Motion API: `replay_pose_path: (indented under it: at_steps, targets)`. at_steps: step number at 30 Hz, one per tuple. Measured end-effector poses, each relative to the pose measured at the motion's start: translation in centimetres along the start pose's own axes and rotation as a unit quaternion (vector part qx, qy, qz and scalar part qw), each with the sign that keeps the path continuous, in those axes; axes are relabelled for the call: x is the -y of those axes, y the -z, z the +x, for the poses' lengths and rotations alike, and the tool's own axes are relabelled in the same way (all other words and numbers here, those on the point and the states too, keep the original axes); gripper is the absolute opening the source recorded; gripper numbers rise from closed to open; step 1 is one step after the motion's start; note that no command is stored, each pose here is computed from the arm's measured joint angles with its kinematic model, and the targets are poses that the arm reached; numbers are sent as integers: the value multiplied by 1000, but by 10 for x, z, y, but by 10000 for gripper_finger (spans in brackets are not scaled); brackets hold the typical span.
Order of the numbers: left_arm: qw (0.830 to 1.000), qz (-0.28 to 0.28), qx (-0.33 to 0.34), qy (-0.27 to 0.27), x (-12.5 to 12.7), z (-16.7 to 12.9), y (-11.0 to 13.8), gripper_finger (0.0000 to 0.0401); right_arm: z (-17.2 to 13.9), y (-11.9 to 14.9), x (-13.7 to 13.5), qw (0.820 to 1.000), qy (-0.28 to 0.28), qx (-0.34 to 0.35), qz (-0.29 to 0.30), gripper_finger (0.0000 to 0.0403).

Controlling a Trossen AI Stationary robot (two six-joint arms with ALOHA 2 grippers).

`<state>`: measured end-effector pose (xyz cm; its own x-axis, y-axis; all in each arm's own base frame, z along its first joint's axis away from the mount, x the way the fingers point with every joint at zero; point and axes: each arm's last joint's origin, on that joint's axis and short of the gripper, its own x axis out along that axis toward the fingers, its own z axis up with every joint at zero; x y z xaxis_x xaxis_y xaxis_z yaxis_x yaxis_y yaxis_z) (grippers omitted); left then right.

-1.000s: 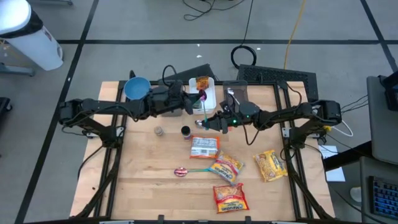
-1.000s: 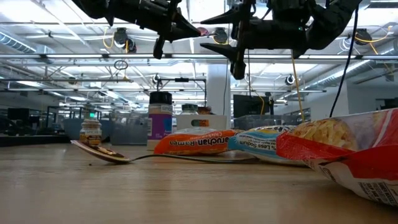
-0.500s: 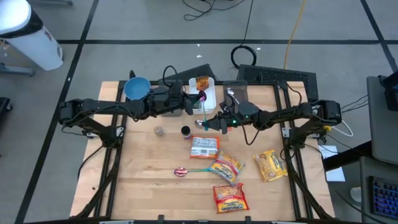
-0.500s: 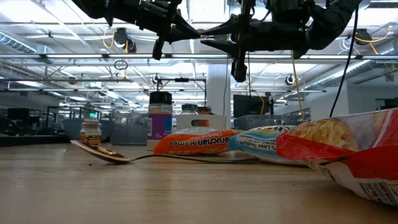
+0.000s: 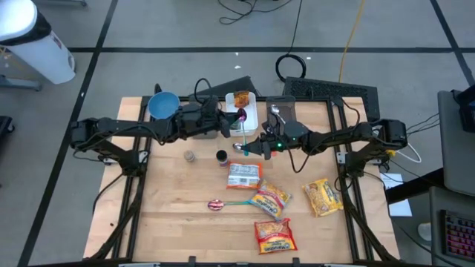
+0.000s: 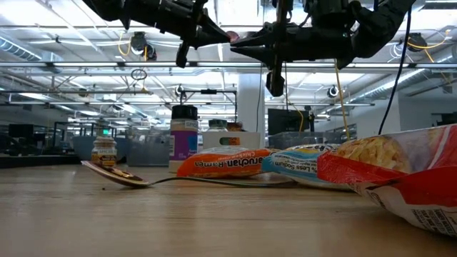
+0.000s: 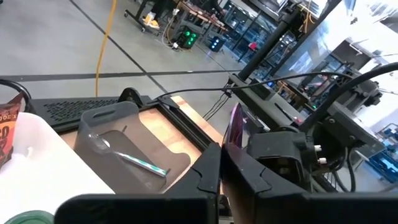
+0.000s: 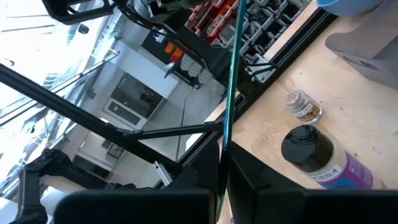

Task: Pick & Place Food Item
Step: Put the rainbow spoon into the right black bin

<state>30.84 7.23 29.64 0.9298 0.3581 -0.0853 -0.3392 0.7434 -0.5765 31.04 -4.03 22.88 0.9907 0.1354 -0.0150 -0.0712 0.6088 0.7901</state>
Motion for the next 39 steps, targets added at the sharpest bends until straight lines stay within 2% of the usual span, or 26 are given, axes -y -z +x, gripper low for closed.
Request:
replay_pose_path:
  at_steps: [6,17,22,29,39]
  targets:
    - [999,-2,-14,30,-1,1,-2,31,0,0,0,1000,-1,-1,-5,2]
    - [995,-34,-45,84,-12,2,-12,140,0,-2,-2,1000,-18,-1,-11,1]
    - [992,-44,-53,102,-15,0,-18,176,-2,-5,-2,1000,-18,1,-12,1]
    - [992,-17,-21,123,-6,-14,-33,190,-13,-19,-6,1000,-9,16,-25,0]
    - [990,28,12,136,9,-59,-61,191,-50,-50,-18,998,22,32,-56,0]
